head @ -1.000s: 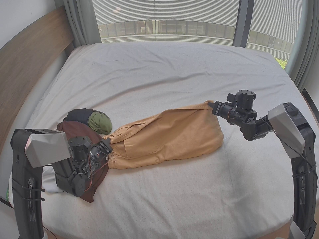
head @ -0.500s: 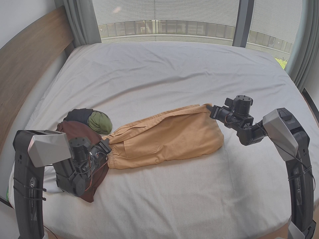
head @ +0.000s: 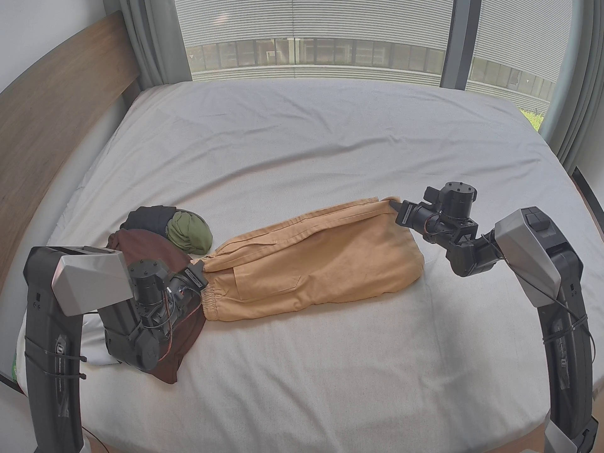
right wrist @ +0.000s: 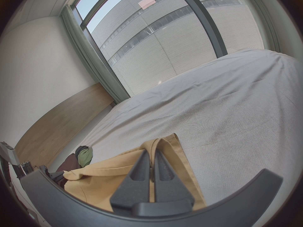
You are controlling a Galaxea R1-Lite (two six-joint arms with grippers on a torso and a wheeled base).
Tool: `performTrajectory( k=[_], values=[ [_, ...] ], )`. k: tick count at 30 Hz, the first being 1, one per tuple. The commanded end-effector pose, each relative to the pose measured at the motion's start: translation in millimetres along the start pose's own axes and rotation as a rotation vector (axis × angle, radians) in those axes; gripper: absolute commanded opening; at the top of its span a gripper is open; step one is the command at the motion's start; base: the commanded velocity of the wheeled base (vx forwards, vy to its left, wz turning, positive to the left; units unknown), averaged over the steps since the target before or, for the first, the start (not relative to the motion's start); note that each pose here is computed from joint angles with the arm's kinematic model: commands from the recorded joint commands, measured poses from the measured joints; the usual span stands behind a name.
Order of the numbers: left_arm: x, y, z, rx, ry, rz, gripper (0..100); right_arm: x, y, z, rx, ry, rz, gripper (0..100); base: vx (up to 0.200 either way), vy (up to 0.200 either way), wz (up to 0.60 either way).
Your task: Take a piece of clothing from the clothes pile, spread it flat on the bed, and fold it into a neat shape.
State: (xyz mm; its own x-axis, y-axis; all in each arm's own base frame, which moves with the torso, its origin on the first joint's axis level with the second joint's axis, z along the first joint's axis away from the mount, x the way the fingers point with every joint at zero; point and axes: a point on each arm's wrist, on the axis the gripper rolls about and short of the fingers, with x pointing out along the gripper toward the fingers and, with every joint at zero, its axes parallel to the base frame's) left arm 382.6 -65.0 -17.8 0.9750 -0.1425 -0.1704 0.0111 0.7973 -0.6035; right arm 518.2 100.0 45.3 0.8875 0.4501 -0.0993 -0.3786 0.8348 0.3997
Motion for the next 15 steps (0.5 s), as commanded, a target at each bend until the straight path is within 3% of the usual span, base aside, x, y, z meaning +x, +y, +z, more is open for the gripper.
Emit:
performTrajectory(
  k=[1,2,3,12,15],
  values=[
    [1.7,-0.9,1.7,-0.001,-0.009,-0.005,100,1.3,0.3,0.4,-0.002,-0.004,0.003,0,0.000,0.000,0.00],
    [2.4,-1.4,2.4,-0.001,-0.012,-0.008,100,2.1,-0.4,-0.7,-0.001,-0.003,0.003,0,0.000,0.000,0.00],
    [2.7,-1.6,2.6,-0.001,-0.015,-0.008,100,2.5,-1.0,-2.0,0.000,0.001,0.001,100,0.000,0.000,0.00],
    [5.5,-1.4,7.6,-0.005,-0.056,0.015,100,16.0,7.0,4.0,0.019,-0.096,0.003,100,0.000,0.000,0.00],
    [5.0,-2.2,8.8,-0.005,-0.060,0.015,100,15.0,6.5,2.3,0.022,-0.089,-0.002,100,0.000,0.000,0.00]
  ],
)
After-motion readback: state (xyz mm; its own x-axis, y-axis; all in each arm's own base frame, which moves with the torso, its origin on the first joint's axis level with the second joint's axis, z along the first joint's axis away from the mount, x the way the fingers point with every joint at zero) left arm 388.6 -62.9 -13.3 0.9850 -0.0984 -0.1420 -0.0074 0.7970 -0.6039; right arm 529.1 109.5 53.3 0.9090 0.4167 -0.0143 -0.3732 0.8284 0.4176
